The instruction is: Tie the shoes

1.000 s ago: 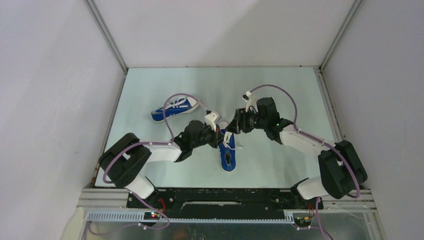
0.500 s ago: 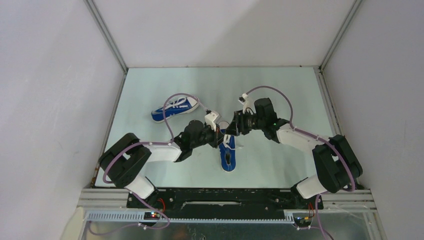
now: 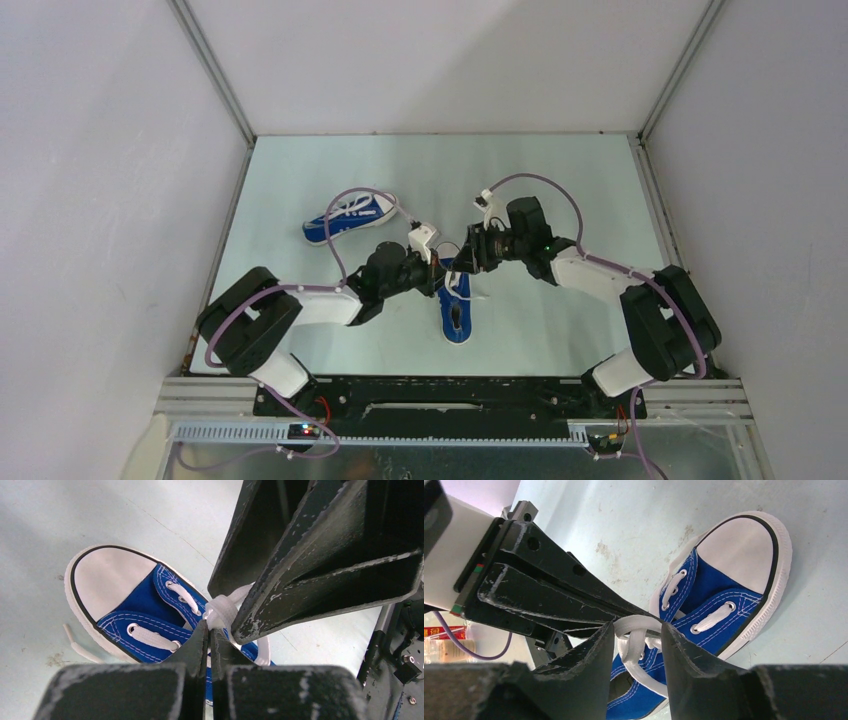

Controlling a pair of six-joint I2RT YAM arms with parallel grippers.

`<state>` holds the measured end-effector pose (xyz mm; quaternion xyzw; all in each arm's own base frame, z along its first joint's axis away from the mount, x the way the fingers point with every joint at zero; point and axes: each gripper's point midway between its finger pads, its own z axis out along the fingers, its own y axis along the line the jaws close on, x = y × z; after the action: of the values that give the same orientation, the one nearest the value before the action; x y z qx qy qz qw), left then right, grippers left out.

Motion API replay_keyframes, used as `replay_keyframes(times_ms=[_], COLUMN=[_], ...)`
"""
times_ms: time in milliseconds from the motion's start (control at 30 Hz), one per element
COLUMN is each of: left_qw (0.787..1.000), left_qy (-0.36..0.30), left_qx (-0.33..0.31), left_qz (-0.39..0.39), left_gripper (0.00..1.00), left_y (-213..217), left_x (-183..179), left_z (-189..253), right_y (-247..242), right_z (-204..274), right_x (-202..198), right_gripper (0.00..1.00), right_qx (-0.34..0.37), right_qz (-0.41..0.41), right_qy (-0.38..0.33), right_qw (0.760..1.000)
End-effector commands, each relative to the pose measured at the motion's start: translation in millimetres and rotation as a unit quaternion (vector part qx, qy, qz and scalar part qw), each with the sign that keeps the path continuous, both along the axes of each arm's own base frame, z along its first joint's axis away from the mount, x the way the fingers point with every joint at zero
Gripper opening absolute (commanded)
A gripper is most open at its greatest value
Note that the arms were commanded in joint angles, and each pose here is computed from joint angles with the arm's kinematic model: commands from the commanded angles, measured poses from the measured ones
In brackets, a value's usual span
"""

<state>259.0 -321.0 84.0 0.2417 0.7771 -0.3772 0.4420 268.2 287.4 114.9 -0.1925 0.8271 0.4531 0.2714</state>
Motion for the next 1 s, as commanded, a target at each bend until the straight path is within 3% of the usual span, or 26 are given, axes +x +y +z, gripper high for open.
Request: replay_keyframes(times_ms=[0,200,333,500,733,867,967], left_qw=[1.000,1.000,1.000,1.000,1.000,1.000,1.000], left_qy=[-0.021,-0.020,-0.020,-0.020,-0.019,-0.017,-0.011], left_qx=[-0.023,-0.022,-0.022,-0.022,-0.021,-0.020,-0.013], left_qz=[0.002,0.000,0.001,0.000,0.001,0.005,0.019], left_gripper=[0.00,0.00,0.00,0.00,0.00,0.01,0.10], left_y=[-1.3,-2.0,-2.1,-2.2,-1.4,-0.3,4.5], left_x=[4.4,4.1,4.5,4.0,3.7,4.2,5.2], left_z=[18.7,17.6,17.6,17.8,17.0,16.8,16.5], right_y=[3.1,4.9,4.6,4.8,3.0,1.5,0.9], right_z=[3.7,1.6,2.5,1.2,0.3,0.3,1.5], right_x=[6.4,6.2,5.4,5.2,4.8,4.9,6.0], right_gripper=[0.45,0.48,0.34,0.26,0.02,0.00,0.00], right_qx=[0.005,0.009,0.009,0.008,0.002,-0.003,-0.004], right_qz=[0.007,0.008,0.010,0.012,0.012,0.011,0.009], right_qy=[-0.016,-0.009,-0.011,-0.010,-0.014,-0.018,-0.023], right_qw=[1.000,1.000,1.000,1.000,1.000,1.000,1.000])
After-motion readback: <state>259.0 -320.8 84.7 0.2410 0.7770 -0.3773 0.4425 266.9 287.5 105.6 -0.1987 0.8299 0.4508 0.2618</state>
